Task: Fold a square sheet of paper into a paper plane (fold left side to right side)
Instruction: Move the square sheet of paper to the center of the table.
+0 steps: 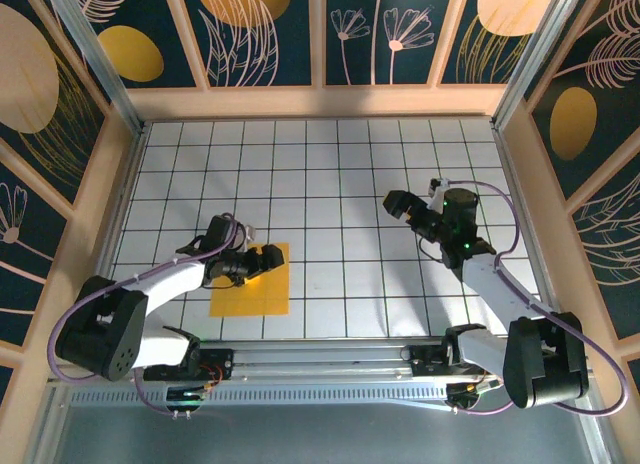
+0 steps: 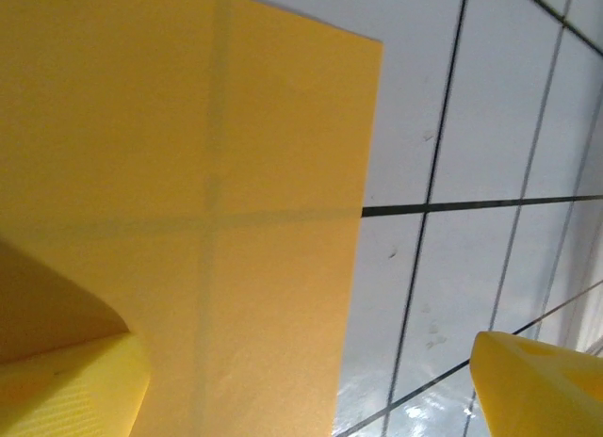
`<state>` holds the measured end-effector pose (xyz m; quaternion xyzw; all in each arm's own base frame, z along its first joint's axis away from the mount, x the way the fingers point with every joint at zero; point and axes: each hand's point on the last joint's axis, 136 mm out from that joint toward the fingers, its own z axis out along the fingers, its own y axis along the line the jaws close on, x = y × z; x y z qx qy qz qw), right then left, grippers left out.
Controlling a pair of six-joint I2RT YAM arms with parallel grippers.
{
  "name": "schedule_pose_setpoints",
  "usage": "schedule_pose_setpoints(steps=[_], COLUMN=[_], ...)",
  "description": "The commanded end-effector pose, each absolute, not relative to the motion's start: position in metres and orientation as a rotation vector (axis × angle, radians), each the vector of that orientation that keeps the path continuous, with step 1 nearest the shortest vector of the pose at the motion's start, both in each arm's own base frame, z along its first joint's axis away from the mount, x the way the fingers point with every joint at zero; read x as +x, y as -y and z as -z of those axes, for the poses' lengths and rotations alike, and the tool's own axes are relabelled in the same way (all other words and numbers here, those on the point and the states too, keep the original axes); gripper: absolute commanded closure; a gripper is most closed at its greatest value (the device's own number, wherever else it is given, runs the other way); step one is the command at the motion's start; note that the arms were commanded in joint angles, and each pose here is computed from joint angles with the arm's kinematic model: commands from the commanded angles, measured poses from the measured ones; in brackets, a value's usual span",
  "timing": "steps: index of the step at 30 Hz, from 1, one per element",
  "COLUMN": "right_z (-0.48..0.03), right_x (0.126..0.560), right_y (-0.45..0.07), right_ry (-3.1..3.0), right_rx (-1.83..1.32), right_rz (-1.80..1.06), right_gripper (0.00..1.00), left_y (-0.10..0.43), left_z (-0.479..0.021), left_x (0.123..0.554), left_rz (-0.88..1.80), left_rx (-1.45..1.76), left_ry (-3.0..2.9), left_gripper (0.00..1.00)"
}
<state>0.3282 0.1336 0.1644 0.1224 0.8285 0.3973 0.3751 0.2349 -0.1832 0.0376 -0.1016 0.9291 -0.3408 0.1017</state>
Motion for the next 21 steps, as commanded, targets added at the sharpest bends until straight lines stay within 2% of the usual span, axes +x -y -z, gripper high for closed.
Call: schedule_pose_setpoints(steps=[1, 9, 21], right_z=[-0.172, -0.168, -0.166], right_x=[0.334, 0.335, 0.335], right_y=[-0.132, -0.127, -0.122], right_ry=[-2.106, -2.115, -2.138], right_rx=[0.297, 0.314, 0.308], right_rz=[-0.971, -0.927, -0.877], right_gripper=[0.01, 0.01, 0.01], left_y=[0.189, 0.217, 0.284], left_z=[-0.028, -0.026, -0.022], left_x=[0.236, 0.252, 0.293], left_rz=[1.014, 1.069, 1.093], left_rx=[-0.350, -0.365, -0.245], left_ry=[-2.747, -2.736, -2.777], left_gripper=[0.11, 0.11, 0.10])
